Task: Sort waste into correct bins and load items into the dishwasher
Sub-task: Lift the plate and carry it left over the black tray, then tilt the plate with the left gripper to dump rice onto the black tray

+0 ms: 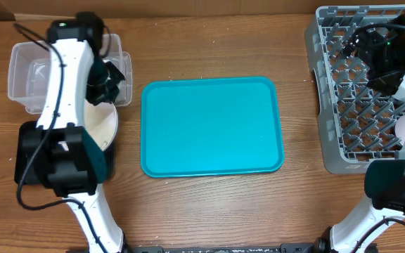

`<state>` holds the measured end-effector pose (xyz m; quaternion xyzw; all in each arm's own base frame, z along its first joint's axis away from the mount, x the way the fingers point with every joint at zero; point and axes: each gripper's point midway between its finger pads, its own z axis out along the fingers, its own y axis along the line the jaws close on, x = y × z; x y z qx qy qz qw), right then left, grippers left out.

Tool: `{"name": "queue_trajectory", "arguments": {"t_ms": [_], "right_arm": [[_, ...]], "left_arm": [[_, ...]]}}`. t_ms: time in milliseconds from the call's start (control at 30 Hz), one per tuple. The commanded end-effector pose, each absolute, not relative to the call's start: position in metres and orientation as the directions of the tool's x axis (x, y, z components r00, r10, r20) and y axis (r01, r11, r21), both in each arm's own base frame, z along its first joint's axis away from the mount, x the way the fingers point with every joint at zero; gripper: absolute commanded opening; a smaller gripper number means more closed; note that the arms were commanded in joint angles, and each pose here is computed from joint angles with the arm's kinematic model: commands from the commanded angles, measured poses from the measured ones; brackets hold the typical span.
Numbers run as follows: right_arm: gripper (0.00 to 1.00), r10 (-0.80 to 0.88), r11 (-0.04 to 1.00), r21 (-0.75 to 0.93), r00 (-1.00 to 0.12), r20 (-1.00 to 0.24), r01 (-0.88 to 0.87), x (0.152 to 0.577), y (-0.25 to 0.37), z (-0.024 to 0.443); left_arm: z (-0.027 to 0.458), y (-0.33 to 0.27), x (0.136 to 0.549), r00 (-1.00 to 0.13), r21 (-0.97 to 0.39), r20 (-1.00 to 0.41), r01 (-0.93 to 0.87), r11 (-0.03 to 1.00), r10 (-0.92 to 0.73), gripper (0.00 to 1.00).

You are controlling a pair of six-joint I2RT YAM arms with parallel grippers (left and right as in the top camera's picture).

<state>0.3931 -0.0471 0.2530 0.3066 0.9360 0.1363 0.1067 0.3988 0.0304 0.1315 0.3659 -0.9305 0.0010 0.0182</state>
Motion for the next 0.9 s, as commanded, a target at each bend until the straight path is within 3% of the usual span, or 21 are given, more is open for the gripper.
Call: {"name": "queue_trajectory", "arguments": {"t_ms": [0, 867], "right_arm": [[1.00, 0.608, 0.774, 0.333, -0.779, -0.153, 0.539, 0.393, -0.049, 0.265], [1.00, 0.608, 0.774, 0.333, -0.779, -0.153, 0.539, 0.393, -0.049, 0.265]], "left_arm": [[0.157, 0.031, 0.404, -0.735, -0.176, 0.073, -0.675, 0.717, -0.674, 0.04], [0.190, 0.057, 0.404, -0.753, -0.573, 0.217, -0.613, 0.544, -0.621, 0.04]]}}
